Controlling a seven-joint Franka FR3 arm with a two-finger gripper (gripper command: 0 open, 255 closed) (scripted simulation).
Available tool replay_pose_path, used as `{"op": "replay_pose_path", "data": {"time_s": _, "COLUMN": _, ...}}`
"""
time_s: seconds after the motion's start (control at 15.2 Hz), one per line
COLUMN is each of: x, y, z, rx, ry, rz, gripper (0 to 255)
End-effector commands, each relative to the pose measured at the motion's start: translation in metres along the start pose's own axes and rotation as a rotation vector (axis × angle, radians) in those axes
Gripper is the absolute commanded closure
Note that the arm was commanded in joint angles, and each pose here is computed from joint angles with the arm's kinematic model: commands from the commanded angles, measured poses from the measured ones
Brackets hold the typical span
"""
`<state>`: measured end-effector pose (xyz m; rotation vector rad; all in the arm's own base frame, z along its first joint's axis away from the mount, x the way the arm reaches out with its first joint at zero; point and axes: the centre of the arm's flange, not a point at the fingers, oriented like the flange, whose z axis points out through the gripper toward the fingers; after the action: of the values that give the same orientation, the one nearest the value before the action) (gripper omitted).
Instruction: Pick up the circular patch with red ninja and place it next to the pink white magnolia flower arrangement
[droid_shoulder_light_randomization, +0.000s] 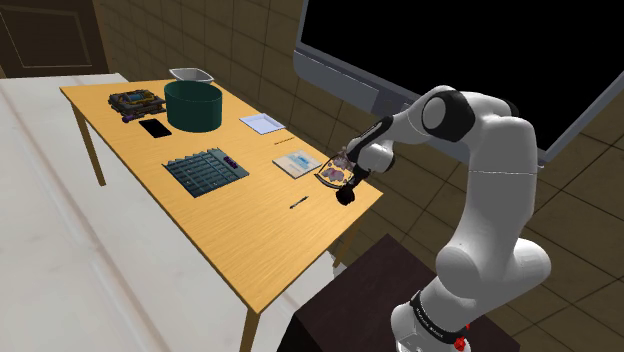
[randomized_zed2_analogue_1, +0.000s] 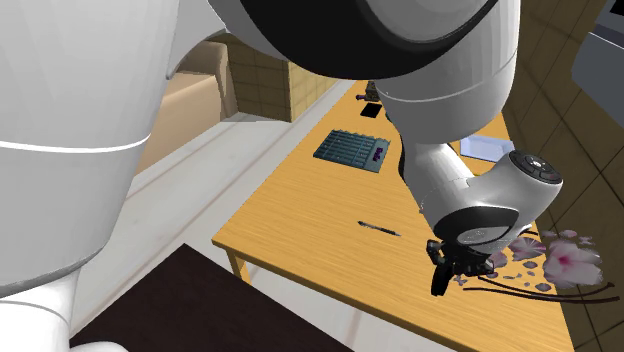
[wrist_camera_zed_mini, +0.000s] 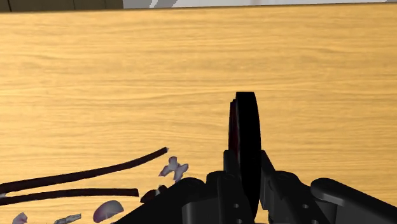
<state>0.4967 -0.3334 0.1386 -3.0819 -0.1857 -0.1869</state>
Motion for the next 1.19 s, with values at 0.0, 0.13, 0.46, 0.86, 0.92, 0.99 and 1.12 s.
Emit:
{"op": "replay_pose_path", "data": {"time_s": 0.0, "x": 0.0, "y": 0.0, "z": 0.0, "rx": 0.0, "ry": 0.0, "rz": 0.0, "gripper": 255}}
{"op": "replay_pose_path", "data": {"time_s": 0.13, "x": 0.0, "y": 0.0, "z": 0.0, "rx": 0.0, "ry": 0.0, "rz": 0.0, "gripper": 255}}
{"op": "replay_pose_path", "data": {"time_s": 0.46, "x": 0.0, "y": 0.0, "z": 0.0, "rx": 0.0, "ry": 0.0, "rz": 0.0, "gripper": 0}}
{"op": "replay_pose_path", "data": {"time_s": 0.86, "x": 0.0, "y": 0.0, "z": -0.05, "rx": 0.0, "ry": 0.0, "rz": 0.0, "gripper": 0}}
{"op": "replay_pose_path", "data": {"time_s": 0.92, "x": 0.0, "y": 0.0, "z": -0.05, "rx": 0.0, "ry": 0.0, "rz": 0.0, "gripper": 0}}
{"op": "replay_pose_path", "data": {"time_s": 0.99, "x": 0.0, "y": 0.0, "z": -0.05, "rx": 0.0, "ry": 0.0, "rz": 0.0, "gripper": 0}}
{"op": "replay_pose_path", "data": {"time_s": 1.12, "x": 0.0, "y": 0.0, "z": -0.05, "rx": 0.0, "ry": 0.0, "rz": 0.0, "gripper": 0}}
